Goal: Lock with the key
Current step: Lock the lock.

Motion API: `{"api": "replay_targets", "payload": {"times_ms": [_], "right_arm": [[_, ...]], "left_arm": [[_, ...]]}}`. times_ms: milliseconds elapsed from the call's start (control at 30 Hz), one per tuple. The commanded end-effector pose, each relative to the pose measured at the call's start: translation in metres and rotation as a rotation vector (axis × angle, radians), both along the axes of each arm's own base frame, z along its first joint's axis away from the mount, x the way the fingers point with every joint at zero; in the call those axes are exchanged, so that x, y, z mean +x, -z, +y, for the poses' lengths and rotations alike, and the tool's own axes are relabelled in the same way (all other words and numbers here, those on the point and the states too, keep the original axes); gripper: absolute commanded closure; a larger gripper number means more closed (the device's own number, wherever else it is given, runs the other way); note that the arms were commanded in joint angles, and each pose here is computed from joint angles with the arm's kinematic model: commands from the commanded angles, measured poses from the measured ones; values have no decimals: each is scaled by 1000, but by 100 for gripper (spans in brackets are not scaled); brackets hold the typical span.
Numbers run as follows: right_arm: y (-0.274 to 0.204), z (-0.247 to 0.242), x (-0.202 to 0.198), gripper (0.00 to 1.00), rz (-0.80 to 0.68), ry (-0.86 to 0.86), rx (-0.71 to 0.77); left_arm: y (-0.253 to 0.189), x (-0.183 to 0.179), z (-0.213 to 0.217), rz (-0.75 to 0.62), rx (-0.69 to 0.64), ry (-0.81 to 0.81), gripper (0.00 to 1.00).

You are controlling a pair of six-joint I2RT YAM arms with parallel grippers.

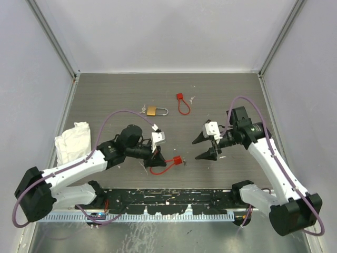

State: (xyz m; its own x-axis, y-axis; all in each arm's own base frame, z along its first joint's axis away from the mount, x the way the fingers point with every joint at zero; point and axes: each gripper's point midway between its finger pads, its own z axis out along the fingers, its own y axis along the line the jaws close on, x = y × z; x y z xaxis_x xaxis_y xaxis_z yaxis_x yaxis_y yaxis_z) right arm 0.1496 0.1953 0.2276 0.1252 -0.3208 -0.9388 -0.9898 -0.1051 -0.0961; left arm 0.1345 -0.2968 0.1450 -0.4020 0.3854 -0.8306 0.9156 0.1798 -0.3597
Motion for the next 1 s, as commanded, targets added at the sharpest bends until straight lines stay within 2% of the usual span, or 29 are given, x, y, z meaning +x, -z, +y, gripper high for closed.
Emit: {"api": "replay_targets", "payload": {"times_ms": [0, 33, 167, 333, 467, 600, 700, 900, 967], "right_arm": [[25, 1, -6, 17, -74, -107, 21], [31, 1, -4, 10, -92, -107, 11], [39, 5, 8, 1, -31, -53, -38], [48, 22, -4, 0, 30, -93, -57], [61, 29, -7, 0, 16, -66, -54], [79, 29, -16, 6, 24, -83, -88], [80, 32, -13, 15, 24, -71, -93], [66, 46, -1, 19, -4, -26, -60], [67, 49, -1, 23, -4, -27, -67]], "left_arm": [[-41, 4, -3, -279, -7, 36, 100], [-41, 4, 0, -309, 24, 34, 100], [-38, -1, 5, -376, 153, 62, 100], [-43, -4, -5, -433, 239, 69, 100], [-58, -2, -14, -449, 208, 54, 100], [-72, -2, -18, -467, 163, 47, 100], [-80, -5, -21, -466, 126, 54, 100], [-81, -9, -24, -446, 114, 63, 100], [-81, -10, -24, -443, 110, 66, 100]]}}
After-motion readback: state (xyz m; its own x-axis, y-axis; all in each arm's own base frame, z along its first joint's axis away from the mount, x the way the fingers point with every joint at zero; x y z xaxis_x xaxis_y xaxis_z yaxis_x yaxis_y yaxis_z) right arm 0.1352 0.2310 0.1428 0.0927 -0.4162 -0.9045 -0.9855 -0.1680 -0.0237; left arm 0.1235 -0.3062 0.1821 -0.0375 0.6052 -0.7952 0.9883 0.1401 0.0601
